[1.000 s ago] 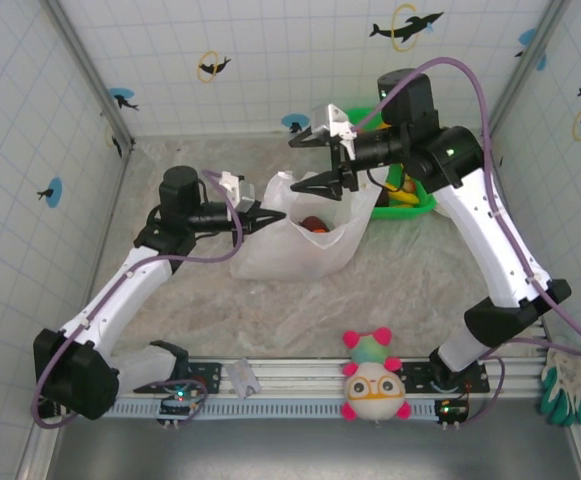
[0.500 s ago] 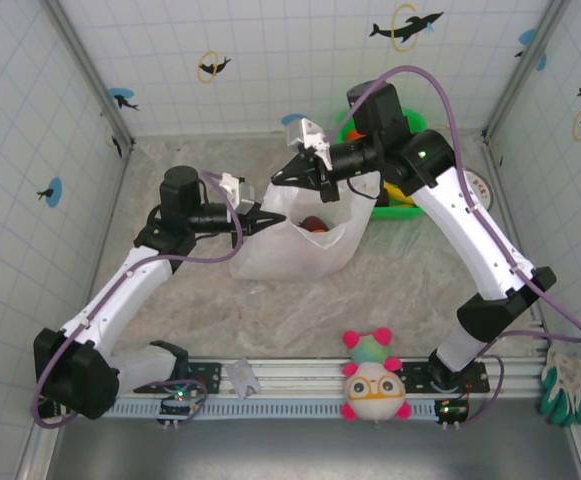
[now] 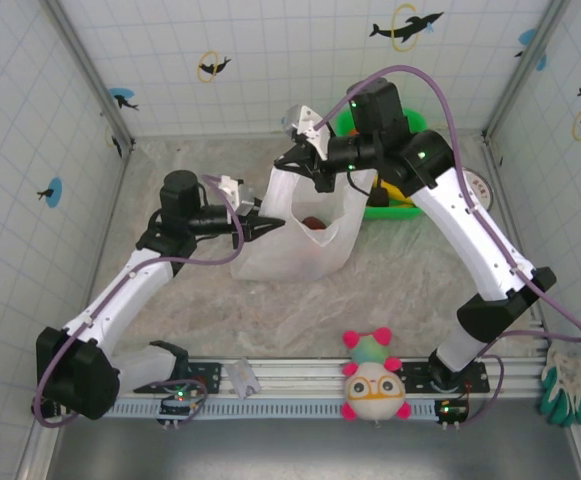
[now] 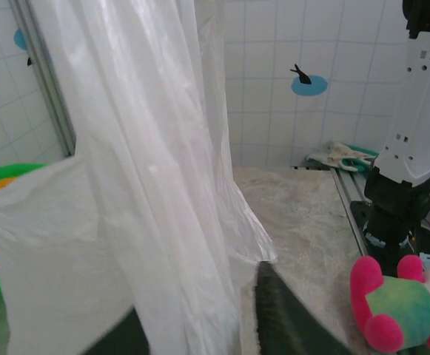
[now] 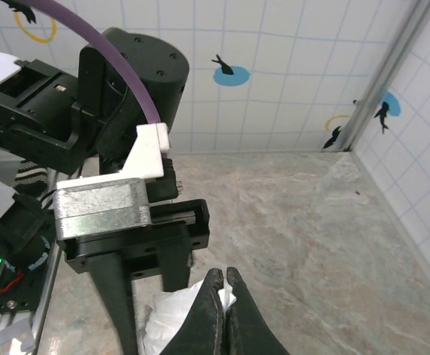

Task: Place the fake fruits into the plastic bag and tie a complex knot

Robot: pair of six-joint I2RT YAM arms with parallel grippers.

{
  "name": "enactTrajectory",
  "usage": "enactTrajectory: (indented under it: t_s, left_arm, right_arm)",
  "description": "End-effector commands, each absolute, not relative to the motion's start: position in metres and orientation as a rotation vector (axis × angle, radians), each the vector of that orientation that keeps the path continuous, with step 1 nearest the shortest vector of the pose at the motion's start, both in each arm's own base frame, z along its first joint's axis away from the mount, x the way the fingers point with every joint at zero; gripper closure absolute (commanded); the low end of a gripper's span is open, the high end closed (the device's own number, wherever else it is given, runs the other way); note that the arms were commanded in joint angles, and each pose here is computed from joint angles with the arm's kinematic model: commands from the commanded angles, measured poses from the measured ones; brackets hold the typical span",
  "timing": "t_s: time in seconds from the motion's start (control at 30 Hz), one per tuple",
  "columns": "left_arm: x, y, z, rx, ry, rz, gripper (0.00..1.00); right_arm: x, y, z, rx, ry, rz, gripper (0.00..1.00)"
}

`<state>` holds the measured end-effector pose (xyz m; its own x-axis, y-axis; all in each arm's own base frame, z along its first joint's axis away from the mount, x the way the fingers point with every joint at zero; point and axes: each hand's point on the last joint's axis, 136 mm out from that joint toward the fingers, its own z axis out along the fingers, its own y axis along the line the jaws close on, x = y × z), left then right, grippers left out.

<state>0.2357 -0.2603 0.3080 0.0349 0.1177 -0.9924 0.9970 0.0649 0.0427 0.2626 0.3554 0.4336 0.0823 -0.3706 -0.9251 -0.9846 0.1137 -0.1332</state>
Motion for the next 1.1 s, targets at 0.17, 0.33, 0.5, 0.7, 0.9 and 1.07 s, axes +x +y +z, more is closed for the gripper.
enactTrajectory:
  t_s: [0.17, 0.33, 0.5, 0.7, 0.9, 1.07]
  left_arm:
    - [0.247, -0.244, 0.371, 1.098, 1.238, -0.891, 0.26]
    - [0.259, -0.244, 0.399, 0.985, 1.239, -0.873, 0.23]
    - [0.254, -0.27, 0.41, 0.995, 1.197, -0.887, 0.23]
    - [0.267, -0.283, 0.408, 0.964, 1.224, -0.883, 0.46]
    - [0.267, -0.286, 0.397, 0.979, 1.239, -0.89, 0.84]
    - [0.26, -0.287, 0.381, 1.011, 1.252, -0.908, 0.94]
  right_arm:
    - [0.252, 0.36, 0.456, -1.4, 1.381, 0.797, 1.0]
    - [0.253, 0.364, 0.453, -1.4, 1.385, 0.79, 1.0]
    - [0.255, 0.368, 0.449, -1.401, 1.399, 0.777, 1.0]
    - [0.255, 0.368, 0.451, -1.389, 1.402, 0.773, 1.0]
    - [0.259, 0.368, 0.457, -1.355, 1.403, 0.758, 1.0]
    - [0.266, 0.364, 0.465, -1.32, 1.41, 0.733, 1.0]
